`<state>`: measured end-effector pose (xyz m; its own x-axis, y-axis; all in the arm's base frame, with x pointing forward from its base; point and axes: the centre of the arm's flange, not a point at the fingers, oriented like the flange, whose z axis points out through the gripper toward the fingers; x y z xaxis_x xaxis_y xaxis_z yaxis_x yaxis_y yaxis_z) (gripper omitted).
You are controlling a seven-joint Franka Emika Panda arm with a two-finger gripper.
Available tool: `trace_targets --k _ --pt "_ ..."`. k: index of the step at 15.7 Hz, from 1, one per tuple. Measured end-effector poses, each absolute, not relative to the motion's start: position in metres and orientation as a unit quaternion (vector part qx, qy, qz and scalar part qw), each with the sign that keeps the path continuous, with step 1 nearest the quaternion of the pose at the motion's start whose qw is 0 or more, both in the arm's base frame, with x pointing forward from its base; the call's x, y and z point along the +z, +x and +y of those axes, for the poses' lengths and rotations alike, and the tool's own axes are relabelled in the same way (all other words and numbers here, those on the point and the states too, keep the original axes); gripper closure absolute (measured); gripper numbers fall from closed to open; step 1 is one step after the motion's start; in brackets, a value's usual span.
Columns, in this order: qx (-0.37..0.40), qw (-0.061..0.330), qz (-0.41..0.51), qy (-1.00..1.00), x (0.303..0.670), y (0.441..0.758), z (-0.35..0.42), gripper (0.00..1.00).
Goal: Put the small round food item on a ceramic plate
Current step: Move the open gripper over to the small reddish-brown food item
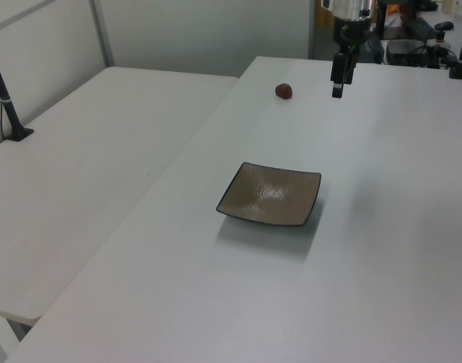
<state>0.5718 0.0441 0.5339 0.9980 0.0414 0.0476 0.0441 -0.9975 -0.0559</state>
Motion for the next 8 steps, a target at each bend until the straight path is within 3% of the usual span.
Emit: trace_targets --k 8 --pt "-0.03 0.029 -0.018 -0.999 0.5361 0.5727 0.041 0.0"
